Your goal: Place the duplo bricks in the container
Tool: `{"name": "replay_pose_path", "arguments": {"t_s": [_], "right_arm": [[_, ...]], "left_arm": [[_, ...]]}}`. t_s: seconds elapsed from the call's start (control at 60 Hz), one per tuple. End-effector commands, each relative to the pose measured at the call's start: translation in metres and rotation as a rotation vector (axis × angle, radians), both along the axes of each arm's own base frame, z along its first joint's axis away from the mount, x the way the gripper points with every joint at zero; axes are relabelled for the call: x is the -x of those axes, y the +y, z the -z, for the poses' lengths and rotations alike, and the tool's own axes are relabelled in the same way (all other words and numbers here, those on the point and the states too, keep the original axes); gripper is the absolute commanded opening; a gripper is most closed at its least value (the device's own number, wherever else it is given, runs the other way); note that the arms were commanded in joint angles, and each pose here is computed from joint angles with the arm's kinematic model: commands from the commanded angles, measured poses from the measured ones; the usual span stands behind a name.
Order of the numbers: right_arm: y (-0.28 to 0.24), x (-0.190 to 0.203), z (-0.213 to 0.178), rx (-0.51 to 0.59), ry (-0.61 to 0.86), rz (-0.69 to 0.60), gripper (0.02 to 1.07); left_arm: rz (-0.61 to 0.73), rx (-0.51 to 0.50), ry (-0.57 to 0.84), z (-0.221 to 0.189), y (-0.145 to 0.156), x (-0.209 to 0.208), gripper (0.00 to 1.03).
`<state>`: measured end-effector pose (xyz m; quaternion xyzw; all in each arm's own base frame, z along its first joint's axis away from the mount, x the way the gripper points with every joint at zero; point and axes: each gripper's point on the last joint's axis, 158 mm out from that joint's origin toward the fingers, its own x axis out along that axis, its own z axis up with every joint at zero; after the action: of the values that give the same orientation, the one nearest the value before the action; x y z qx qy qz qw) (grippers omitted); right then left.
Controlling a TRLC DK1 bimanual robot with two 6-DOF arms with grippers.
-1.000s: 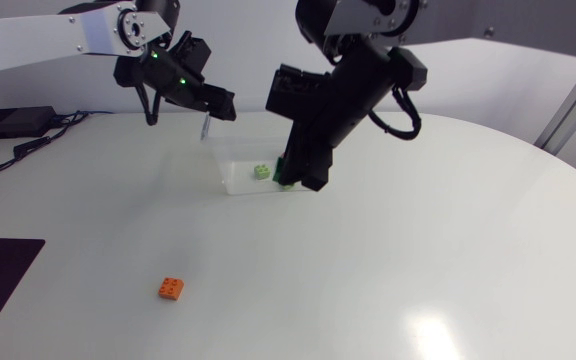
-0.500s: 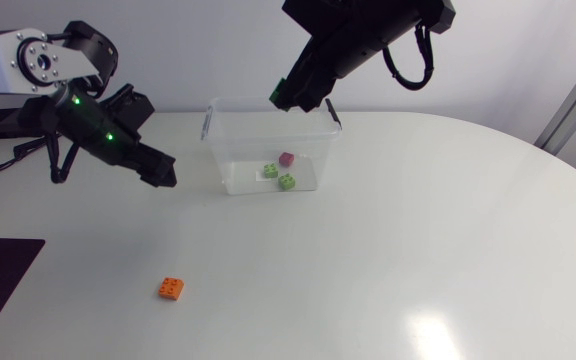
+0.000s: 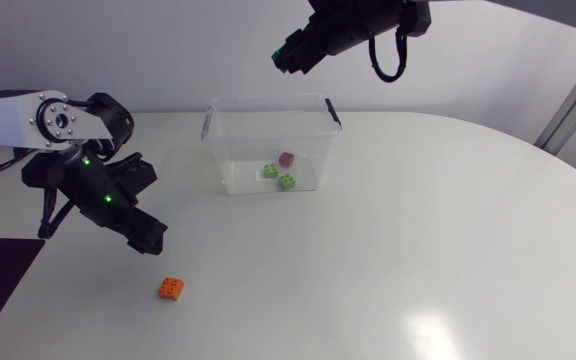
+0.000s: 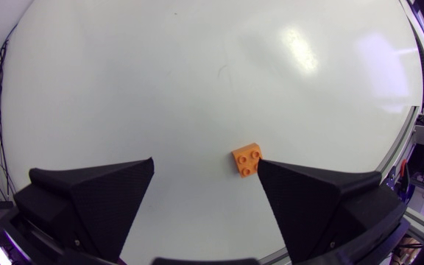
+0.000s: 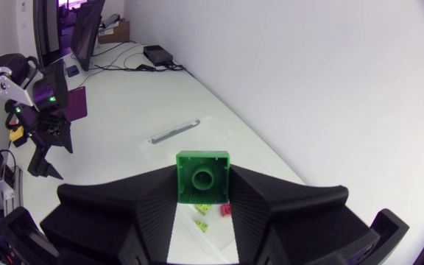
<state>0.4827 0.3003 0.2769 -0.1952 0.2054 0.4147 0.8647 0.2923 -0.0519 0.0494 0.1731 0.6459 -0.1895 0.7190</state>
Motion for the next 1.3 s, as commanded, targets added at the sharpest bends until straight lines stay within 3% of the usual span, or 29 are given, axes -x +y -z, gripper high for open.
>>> {"name": "replay_pose_path", "arguments": {"t_s": [0.0,0.367,0.4,0.45,0.467,0.883,1.05,1.15,1.283], "right_arm": [[0.000,-0.018,0.010,-0.030,0.020,0.039,0.28],[-0.003,-0.063,0.047,-0.013,0.021,0.116,0.32],[-0.003,-0.067,0.053,-0.005,0.026,0.126,0.50],[-0.007,-0.071,0.057,0.009,0.028,0.155,1.01],[-0.008,-0.071,0.058,0.011,0.029,0.156,1.05],[-0.063,-0.027,0.003,-0.026,-0.061,0.353,1.03],[-0.094,-0.007,-0.015,-0.017,-0.132,0.428,1.03],[-0.110,0.007,-0.023,-0.009,-0.168,0.464,1.03],[-0.136,0.024,-0.033,0.009,-0.224,0.541,1.03]], "left_arm": [[0.006,-0.014,0.049,0.007,0.001,0.016,0.98],[0.019,-0.036,0.161,0.027,-0.008,0.049,0.98],[0.017,-0.039,0.173,0.030,-0.009,0.051,0.98],[0.016,-0.042,0.186,0.033,-0.010,0.054,0.98],[0.005,-0.045,0.197,0.035,-0.010,0.054,0.98],[-0.118,-0.028,0.316,0.074,-0.026,0.063,0.98],[-0.143,-0.033,0.316,0.086,-0.031,0.059,0.90],[-0.155,-0.033,0.312,0.088,-0.032,0.057,0.78],[-0.168,-0.032,0.305,0.090,-0.034,0.056,0.44]]}}
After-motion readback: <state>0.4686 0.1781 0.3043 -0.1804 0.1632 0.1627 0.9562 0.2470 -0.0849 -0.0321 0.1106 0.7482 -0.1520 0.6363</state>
